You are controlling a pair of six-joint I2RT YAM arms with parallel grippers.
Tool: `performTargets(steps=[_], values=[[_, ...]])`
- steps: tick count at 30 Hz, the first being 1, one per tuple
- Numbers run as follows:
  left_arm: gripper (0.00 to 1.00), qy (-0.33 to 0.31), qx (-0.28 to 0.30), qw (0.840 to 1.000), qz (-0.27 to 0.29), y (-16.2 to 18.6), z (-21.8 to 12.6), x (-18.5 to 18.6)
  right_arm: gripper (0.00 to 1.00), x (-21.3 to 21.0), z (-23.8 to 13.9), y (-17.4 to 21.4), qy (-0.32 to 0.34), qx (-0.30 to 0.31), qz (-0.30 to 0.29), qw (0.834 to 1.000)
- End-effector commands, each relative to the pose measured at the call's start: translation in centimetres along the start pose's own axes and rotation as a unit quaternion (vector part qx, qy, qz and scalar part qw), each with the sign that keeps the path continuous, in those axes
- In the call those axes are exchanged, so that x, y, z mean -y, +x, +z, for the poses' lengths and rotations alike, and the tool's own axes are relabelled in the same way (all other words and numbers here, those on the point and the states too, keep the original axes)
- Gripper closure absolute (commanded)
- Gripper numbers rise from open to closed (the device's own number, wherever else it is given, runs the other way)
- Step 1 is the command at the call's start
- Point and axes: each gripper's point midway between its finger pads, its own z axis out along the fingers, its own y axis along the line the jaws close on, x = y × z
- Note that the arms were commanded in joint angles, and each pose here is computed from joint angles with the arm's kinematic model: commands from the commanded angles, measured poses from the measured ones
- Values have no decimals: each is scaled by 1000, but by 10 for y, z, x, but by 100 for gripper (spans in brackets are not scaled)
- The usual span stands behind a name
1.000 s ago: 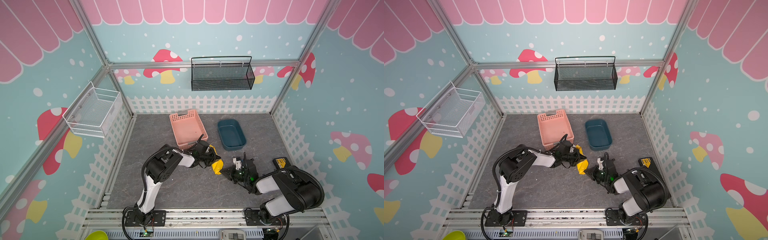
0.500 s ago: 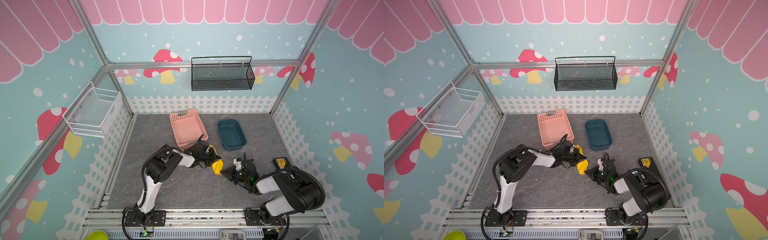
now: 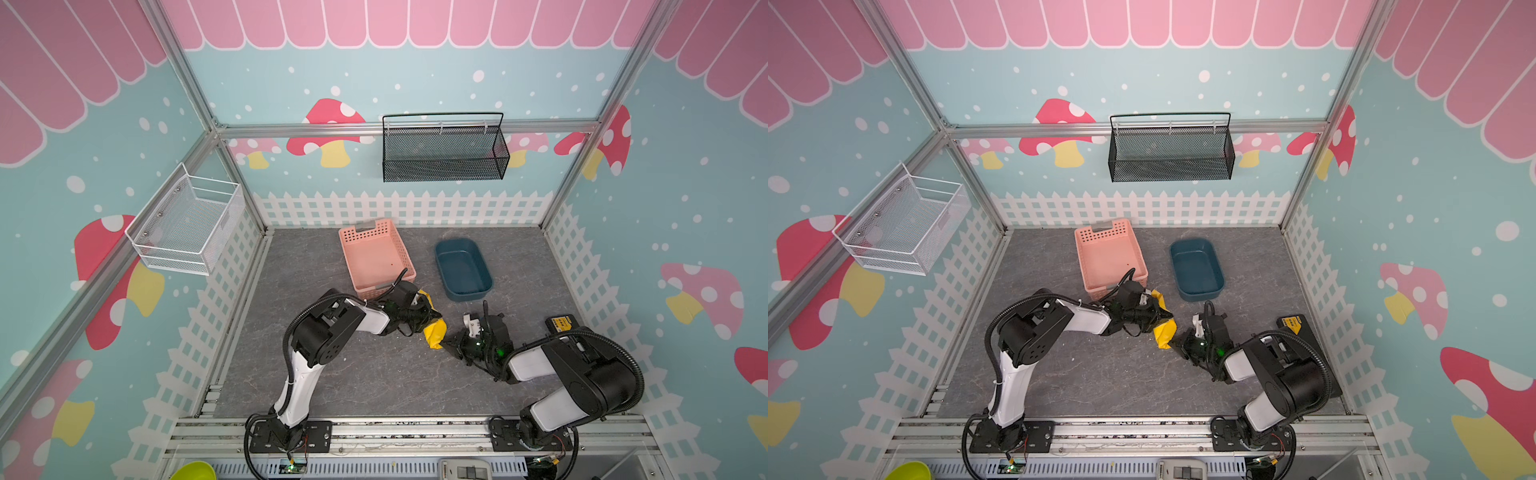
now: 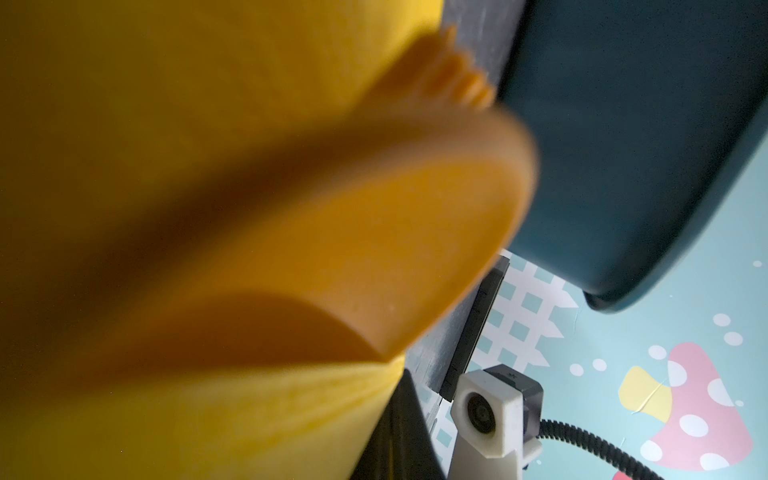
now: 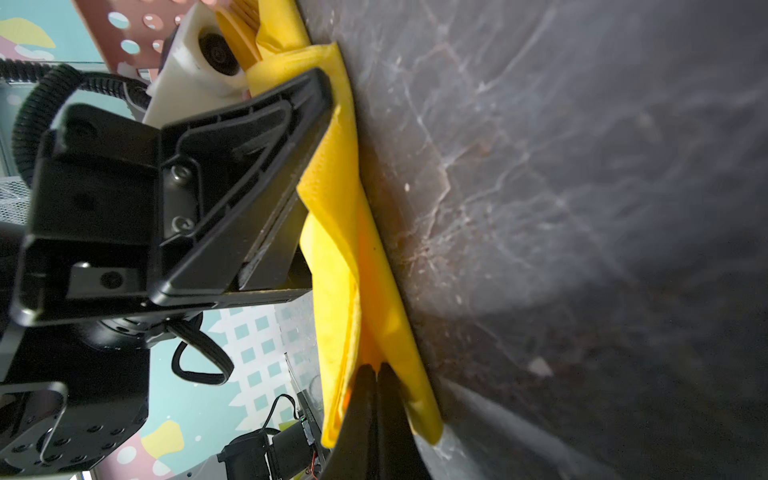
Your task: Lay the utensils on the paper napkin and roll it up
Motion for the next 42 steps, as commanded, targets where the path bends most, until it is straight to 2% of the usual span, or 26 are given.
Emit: performTargets(steps=[1,28,32,42], values=[[97,-77,18,995,-58,-8,1,-56,100,-3,2,0,-5,-7,0,1000],[97,-81,15,995,-60,-6,4,-58,100,-1,7,12,-4,-33,-10,999],[97,-74,19,996,-54,-7,1,-48,100,13,9,16,15,-41,4,999],[97,-48,21,998,-21,-6,-3,5,100,29,11,20,42,-50,8,998]])
